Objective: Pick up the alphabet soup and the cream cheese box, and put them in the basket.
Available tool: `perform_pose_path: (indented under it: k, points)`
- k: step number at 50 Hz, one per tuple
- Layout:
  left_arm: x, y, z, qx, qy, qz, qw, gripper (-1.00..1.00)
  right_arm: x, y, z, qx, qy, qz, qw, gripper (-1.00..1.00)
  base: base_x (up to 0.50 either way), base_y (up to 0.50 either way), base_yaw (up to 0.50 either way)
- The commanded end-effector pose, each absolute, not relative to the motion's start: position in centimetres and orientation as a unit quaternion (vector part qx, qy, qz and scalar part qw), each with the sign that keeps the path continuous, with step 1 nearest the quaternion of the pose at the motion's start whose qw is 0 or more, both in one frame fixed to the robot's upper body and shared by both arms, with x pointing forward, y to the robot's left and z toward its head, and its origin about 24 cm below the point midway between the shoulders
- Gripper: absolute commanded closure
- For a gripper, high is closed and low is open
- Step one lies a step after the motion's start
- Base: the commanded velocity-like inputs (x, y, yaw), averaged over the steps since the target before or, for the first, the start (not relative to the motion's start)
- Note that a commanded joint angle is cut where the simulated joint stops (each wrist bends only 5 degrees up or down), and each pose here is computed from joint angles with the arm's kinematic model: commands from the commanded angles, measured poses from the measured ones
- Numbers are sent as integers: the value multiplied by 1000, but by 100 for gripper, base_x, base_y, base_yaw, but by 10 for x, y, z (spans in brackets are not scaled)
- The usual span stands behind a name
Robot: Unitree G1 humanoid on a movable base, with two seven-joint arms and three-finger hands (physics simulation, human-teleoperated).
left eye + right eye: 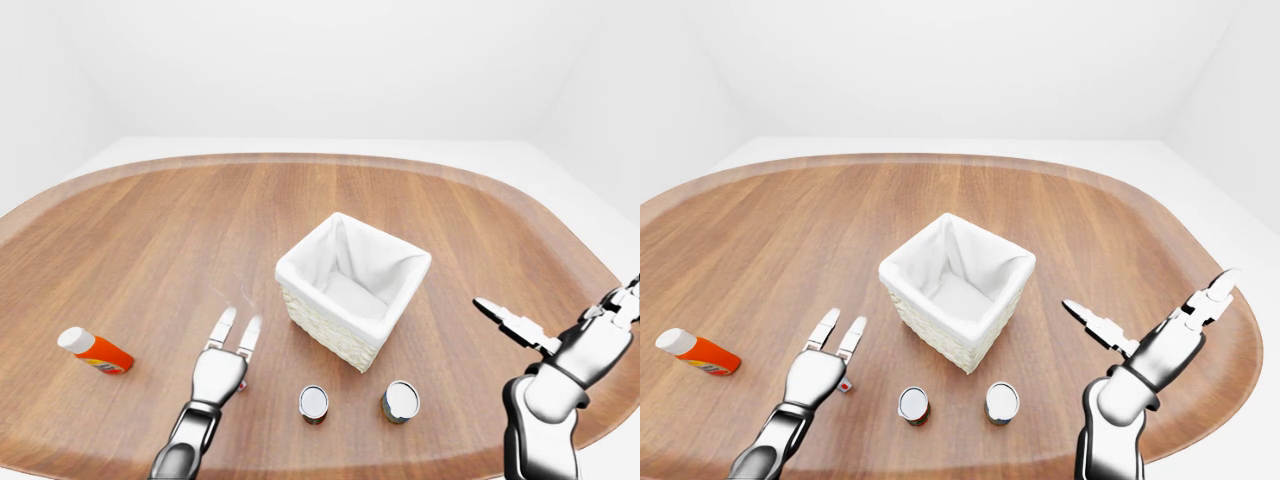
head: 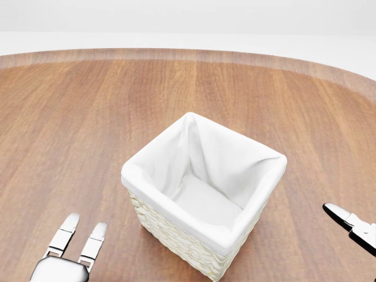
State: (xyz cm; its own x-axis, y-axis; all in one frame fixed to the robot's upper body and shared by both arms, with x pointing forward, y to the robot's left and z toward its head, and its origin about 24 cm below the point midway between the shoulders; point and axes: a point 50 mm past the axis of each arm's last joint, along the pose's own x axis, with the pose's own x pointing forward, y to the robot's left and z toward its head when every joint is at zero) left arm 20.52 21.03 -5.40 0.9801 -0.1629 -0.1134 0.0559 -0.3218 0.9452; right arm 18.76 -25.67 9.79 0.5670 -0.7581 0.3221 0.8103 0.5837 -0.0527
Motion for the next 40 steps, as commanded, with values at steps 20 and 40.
perform_pose_path:
  k: [20, 40]
  points:
    - [207, 233, -98, 811, 71, -213, 540, -100, 190, -256, 95, -102, -132, -442, 882, -100, 0, 0, 0]
    - [190, 236, -119, 811, 117, -309, 483, -100, 189, -256, 97, -105, -131, -443, 881, -100, 0, 0, 0]
